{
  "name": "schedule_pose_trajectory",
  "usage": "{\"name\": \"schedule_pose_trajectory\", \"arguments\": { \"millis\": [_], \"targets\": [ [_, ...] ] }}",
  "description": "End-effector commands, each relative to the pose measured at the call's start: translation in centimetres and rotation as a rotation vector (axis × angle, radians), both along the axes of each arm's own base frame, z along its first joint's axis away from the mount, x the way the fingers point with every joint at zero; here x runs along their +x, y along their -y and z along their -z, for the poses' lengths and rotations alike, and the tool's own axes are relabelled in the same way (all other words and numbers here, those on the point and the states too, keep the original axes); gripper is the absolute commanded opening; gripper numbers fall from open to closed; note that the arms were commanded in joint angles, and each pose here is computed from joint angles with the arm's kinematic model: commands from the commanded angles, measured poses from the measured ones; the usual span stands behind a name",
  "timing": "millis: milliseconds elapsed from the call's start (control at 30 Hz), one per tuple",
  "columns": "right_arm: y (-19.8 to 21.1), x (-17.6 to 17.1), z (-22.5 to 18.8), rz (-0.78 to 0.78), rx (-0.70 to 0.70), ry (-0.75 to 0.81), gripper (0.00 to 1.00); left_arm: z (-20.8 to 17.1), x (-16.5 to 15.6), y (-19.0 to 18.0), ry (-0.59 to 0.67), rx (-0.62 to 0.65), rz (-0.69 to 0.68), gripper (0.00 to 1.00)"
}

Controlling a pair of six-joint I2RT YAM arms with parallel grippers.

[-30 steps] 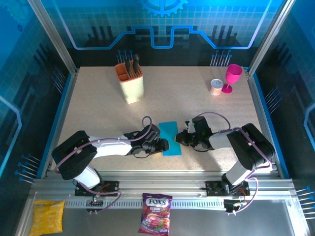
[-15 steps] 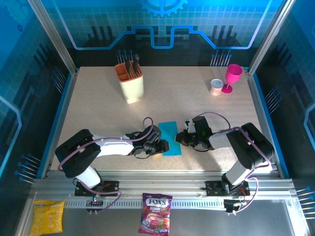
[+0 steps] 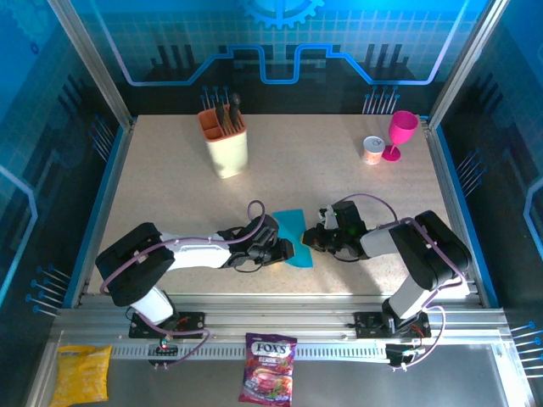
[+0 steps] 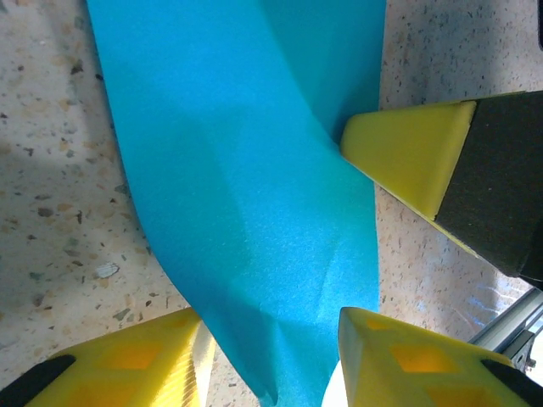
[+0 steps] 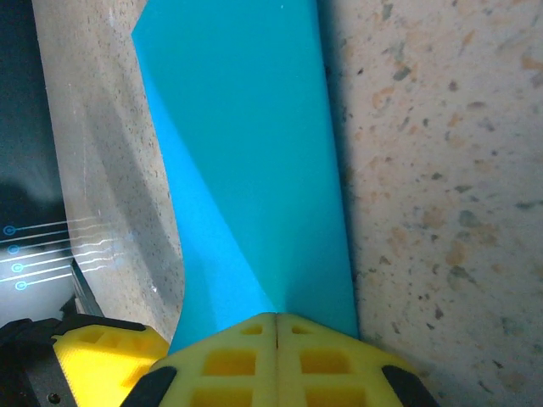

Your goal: Fold a paper plane with a square sheet of paper (pick it up from the middle)

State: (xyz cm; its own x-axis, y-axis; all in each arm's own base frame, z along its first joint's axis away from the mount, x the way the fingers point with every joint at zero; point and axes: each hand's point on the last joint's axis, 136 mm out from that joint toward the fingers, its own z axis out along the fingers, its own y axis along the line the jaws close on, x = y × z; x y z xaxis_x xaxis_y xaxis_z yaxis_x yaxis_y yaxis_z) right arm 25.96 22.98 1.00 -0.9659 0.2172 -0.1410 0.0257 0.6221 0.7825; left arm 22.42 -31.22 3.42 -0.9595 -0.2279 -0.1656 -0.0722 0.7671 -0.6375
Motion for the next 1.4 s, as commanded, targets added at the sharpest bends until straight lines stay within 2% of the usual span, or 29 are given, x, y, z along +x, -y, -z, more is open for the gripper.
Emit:
{"name": "schedule_pose_trajectory", "arguments": {
  "millis": [0, 400, 533, 867, 1367],
  "targets": [
    [1.8, -3.3, 5.6, 0.01, -0.153, -0.152, 0.0, -0.2, 0.2, 0.3, 0.02, -0.008, 0.0, 0.43],
    [1.9, -3.3, 5.6, 0.011, -0.158, -0.152, 0.0, 1.5, 0.3, -0.6, 0.044, 0.045, 0.005, 0.43],
    [1.9, -3.2, 5.4, 0.011, -0.156, -0.15, 0.0, 1.9, 0.3, -0.9, 0.042, 0.045, -0.004, 0.4],
    [2.0, -3.4, 5.6, 0.006, -0.167, -0.154, 0.0, 1.3, 1.5, -1.5, 0.1, 0.055, 0.005, 0.39],
    [2.0, -3.2, 5.6, 0.001, -0.175, -0.154, 0.0, 0.1, 2.7, -1.4, 0.152, 0.024, 0.048, 0.26]
  ]
}}
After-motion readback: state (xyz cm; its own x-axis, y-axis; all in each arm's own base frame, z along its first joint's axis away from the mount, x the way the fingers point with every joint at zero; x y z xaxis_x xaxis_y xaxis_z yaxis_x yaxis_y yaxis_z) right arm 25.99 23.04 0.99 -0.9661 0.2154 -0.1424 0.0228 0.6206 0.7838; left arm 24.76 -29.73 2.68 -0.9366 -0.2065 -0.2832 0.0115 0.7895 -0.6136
